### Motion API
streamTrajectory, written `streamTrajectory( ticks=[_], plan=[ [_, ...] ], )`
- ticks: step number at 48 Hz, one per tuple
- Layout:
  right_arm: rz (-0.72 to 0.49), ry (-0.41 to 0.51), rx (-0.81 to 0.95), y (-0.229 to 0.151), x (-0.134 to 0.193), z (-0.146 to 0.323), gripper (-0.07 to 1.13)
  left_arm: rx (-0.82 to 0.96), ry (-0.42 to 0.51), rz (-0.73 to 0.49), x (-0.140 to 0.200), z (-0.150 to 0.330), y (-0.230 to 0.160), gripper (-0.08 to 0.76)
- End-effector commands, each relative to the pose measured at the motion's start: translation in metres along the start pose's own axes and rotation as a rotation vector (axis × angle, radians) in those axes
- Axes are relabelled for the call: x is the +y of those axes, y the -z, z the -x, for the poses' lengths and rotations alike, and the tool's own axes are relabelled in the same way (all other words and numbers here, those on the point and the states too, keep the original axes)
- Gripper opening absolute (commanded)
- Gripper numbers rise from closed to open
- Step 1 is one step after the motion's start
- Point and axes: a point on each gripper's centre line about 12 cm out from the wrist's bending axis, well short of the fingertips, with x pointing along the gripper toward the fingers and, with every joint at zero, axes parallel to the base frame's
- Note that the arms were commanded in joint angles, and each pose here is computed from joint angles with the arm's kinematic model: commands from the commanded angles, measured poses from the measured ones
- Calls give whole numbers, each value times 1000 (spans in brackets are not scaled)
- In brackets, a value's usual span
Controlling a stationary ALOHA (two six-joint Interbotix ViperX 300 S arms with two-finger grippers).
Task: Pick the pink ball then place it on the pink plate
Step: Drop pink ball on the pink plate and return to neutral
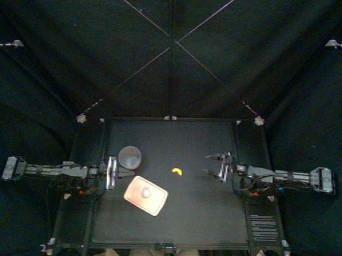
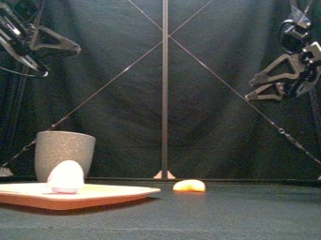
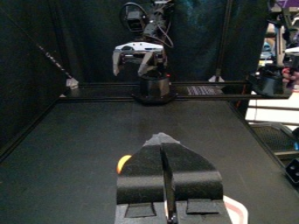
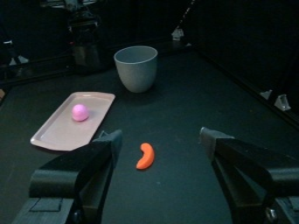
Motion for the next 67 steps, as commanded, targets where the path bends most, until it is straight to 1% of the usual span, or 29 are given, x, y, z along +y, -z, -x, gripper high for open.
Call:
streamTrajectory(
  ticks=[1,14,26,30,33,67],
  plan=[
    [1,3,-3,-5,0,0,1017,-18,-5,1,1,-2,-6,52],
    [7,-23,-14,-11,5,-2,1017,-15,-15,1,3,-1,-4,52],
    [20,-159,-49,-27,34,-3,1017,-8,-22,-2,4,-1,-2,52],
    [24,-197,-57,-30,42,-2,1017,-8,-23,-2,4,-1,-2,53],
    [24,-207,-63,-32,44,-2,1017,-5,-22,-6,4,0,-1,53],
    [24,-204,-63,-33,43,-2,1017,1,-18,-15,4,0,2,52]
  ],
)
